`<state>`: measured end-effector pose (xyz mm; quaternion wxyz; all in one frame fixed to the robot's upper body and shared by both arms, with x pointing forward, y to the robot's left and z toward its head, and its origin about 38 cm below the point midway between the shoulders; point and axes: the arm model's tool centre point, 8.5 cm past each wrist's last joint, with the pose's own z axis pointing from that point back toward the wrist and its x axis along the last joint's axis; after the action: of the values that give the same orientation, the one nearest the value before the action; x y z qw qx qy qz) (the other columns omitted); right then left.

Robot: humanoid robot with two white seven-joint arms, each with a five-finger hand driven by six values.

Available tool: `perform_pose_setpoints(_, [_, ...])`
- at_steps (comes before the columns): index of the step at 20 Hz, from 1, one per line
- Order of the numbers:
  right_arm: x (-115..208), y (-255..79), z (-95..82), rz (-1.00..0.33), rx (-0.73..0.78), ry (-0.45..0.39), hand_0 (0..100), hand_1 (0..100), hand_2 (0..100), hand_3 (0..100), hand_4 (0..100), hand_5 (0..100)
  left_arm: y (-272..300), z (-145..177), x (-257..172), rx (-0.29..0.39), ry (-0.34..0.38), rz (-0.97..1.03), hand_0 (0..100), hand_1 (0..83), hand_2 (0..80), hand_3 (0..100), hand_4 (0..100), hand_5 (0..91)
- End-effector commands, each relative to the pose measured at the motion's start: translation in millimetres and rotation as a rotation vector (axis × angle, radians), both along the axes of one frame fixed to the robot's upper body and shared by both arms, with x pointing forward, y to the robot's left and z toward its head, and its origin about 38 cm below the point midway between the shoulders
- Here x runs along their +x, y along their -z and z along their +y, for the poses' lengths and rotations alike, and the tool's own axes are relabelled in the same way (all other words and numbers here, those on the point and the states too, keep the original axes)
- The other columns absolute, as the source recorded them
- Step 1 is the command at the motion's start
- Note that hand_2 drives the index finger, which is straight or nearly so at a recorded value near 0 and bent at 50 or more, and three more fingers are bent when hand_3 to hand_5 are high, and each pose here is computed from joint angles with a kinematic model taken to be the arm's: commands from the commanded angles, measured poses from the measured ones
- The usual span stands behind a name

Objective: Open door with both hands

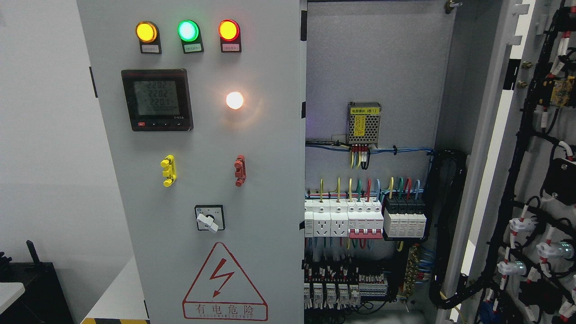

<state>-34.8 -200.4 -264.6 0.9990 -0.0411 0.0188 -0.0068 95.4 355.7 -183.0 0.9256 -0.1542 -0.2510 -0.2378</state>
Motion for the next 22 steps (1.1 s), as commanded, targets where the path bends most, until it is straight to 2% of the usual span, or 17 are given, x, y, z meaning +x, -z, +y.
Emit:
perform_pose_setpoints(1, [0,0,-0.2,0.0,-0.001,0.0,0,0,0,0,0,0,62,-29,-91,0.137,-0.241,0.274,0,0.0,0.0,0,4,0.0])
perform_pose_setpoints(4, [0,0,0.7,0.0,0.001,0.0,0,0,0,0,0,0,71,-67,-104,0.119,-0.298,0.34,0,0.0,0.0,0,4,0.0])
perform_pose_setpoints(7, [0,0,-0.2,0.0,-0.001,0.0,0,0,0,0,0,0,73,-87,-113,0.105,-0.337,0.391,0,0.0,0.0,0,4,0.0])
perform_pose_setpoints(11, [0,0,-0.2,0.0,-0.001,0.0,0,0,0,0,0,0,73,-95,-127,0.097,-0.453,0.44,0,0.0,0.0,0,4,0.0])
perform_pose_setpoints(13, [0,0,-0.2,0.0,-0.001,0.0,0,0,0,0,0,0,72,-103,-135,0.093,-0.471,0.468,0,0.0,0.0,0,4,0.0])
perform_pose_setpoints(16, [0,0,-0.2,0.0,-0.001,0.0,0,0,0,0,0,0,72,-107,-142,0.105,-0.613,0.487,0,0.0,0.0,0,4,0.0])
perform_pose_setpoints(20, [0,0,-0.2,0.0,-0.001,0.0,0,0,0,0,0,0,73,-122,-142,0.067,-0.71,0.506,0,0.0,0.0,0,4,0.0])
perform_pose_setpoints(22, [0,0,0.7,0.0,0.001,0.0,0,0,0,0,0,0,73,-124,-142,0.06,-0.725,0.513,0,0.0,0.0,0,4,0.0])
